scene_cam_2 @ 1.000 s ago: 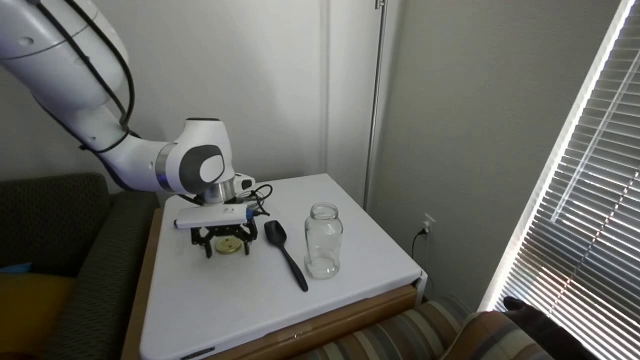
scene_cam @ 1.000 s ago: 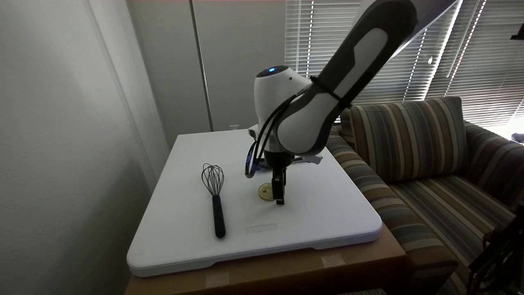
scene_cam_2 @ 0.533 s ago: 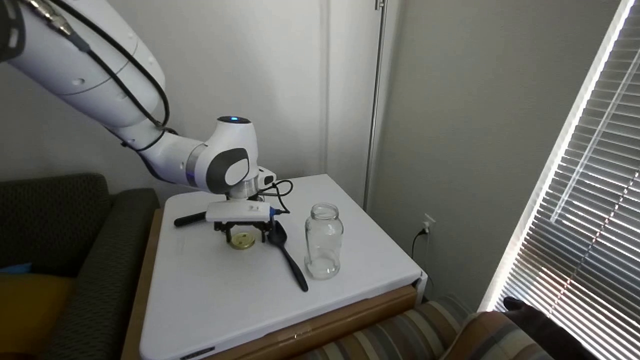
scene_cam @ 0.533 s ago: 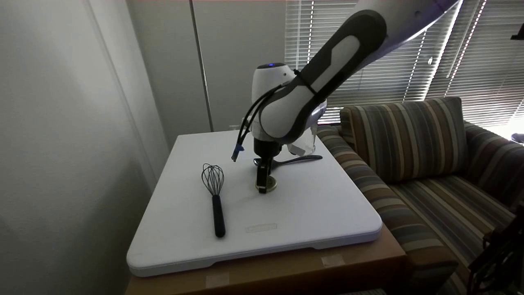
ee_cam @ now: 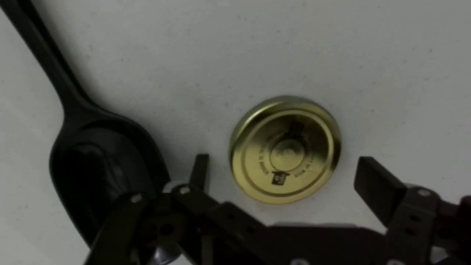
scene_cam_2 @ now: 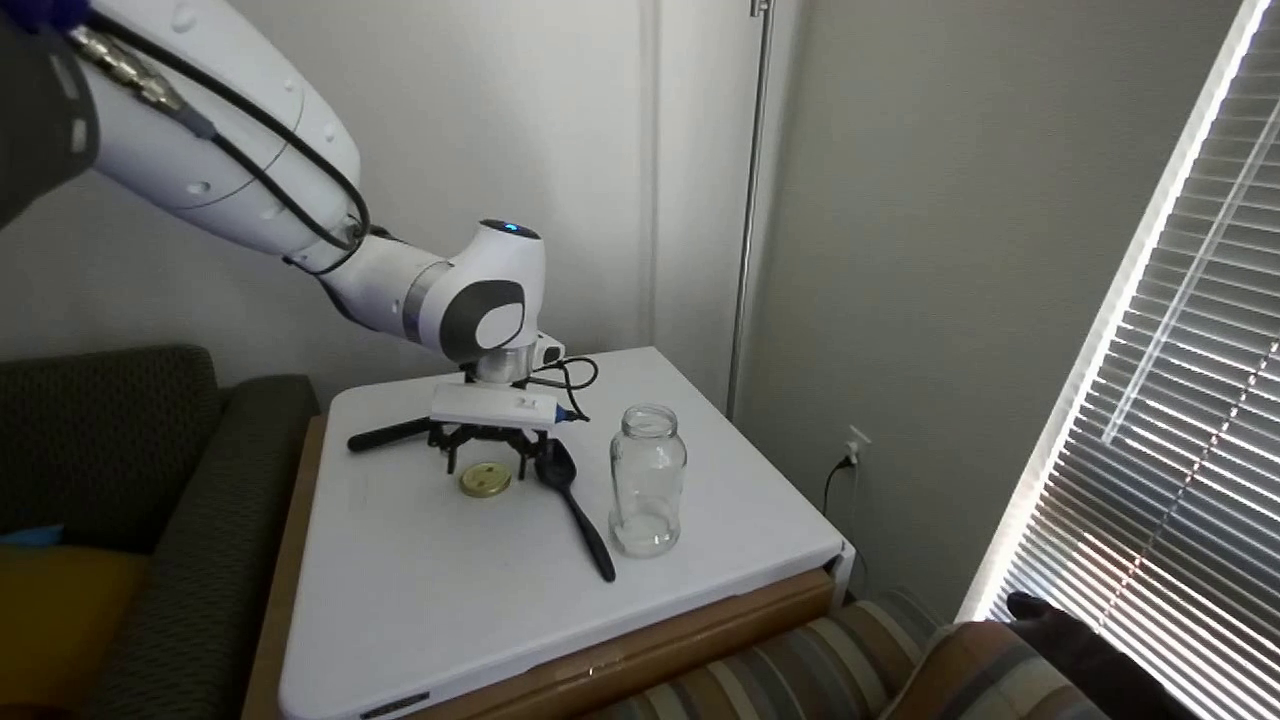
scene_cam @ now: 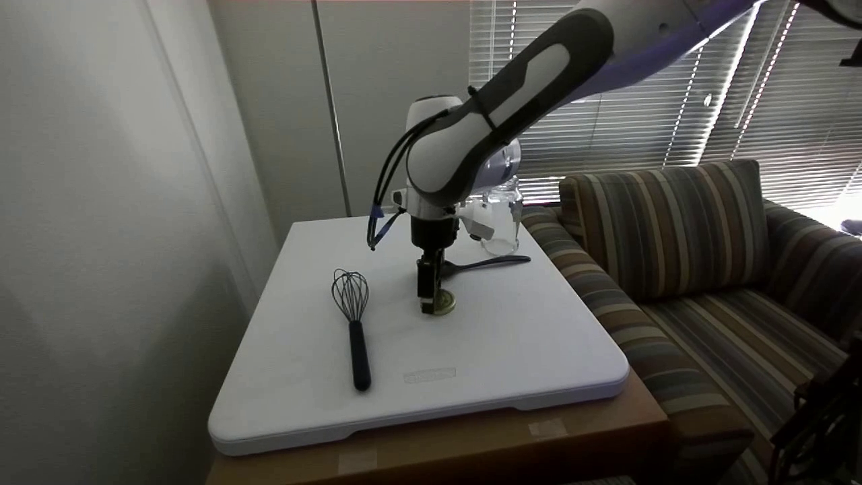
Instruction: Put the lid on the jar
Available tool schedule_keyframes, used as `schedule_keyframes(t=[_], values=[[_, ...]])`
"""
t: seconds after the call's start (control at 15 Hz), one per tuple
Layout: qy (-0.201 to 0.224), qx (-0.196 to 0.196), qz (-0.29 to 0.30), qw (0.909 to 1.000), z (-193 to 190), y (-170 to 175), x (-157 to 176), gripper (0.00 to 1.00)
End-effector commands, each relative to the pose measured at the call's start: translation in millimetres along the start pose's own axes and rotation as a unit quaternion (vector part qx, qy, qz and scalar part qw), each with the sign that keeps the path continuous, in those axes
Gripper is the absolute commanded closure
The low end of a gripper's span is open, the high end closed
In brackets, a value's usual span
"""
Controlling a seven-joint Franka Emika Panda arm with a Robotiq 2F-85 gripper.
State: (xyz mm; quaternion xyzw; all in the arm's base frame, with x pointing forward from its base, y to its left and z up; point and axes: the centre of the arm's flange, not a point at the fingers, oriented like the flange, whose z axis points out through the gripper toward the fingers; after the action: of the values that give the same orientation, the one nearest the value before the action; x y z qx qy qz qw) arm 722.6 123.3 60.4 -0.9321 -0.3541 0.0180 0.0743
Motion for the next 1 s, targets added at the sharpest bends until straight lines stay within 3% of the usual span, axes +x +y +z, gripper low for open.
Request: schedule_keyframes(t=[0.0, 0.47, 0.67, 0.93], values=[[-0.054, -0.016, -0.005, 0.9984, 10, -12, 17, 0.00], [-0.106, -0.138, 0.006, 0.9847, 25, -52, 30, 0.00], [-0.114, -0.147, 0.019, 0.9823, 25, -52, 25, 0.00], [-0.103, -0.131, 0.037, 0.9853, 25, -39, 15, 0.00]])
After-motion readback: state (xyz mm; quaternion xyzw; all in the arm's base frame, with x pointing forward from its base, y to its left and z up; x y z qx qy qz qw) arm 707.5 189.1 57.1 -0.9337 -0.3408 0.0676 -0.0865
